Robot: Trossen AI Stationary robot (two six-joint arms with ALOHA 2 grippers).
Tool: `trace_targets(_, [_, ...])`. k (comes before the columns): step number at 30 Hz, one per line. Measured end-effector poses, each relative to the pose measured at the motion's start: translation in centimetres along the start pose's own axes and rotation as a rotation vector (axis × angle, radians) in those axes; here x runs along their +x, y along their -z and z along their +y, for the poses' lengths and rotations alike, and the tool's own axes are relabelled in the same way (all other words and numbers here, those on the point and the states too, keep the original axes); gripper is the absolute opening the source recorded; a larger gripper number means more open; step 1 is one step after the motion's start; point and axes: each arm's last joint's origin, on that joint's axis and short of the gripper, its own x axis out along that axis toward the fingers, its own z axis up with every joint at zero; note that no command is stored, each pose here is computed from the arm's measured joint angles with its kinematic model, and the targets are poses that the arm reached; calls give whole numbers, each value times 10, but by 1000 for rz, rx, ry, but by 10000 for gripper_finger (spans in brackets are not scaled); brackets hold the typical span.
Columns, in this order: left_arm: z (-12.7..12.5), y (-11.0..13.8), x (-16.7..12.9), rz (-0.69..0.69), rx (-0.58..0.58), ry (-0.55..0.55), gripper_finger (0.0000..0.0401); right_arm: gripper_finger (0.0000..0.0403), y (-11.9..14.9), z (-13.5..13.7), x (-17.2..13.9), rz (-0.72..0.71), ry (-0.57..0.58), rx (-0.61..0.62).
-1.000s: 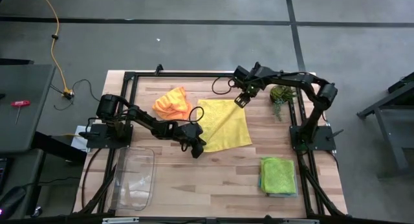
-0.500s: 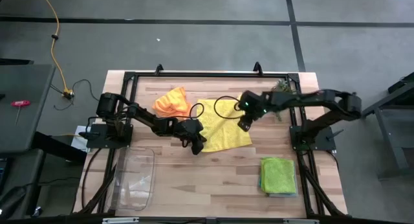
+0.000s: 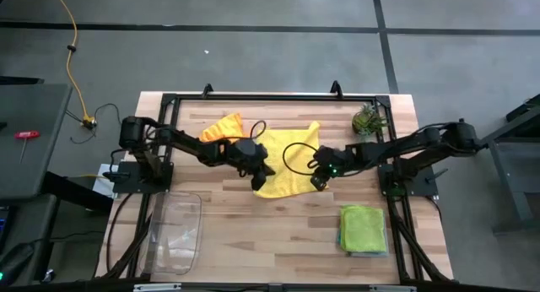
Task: Fold microfiber towels
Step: Fold the yellow microfiber cloth
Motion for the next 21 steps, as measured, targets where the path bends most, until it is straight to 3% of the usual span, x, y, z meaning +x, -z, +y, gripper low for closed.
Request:
trace_targets(2, [2, -10, -7, -37, 37, -13, 0, 27, 2, 1, 3, -16, 8, 24])
trace_targets(4, [6, -19, -8, -64, 60, -67, 0, 9, 6, 1, 6, -21, 34, 51])
trace_targets(7, [16, -23, -11, -58, 54, -174, 0, 19, 9, 1, 12, -13, 72, 89])
trace_targets(11, [27, -20, -12, -25, 35, -277, 0, 3, 17, 2, 21, 29, 97, 116])
trace_targets(21, [30, -11, -9, 42, 34, -318, 0, 1, 38, 10, 22, 161, 121, 103])
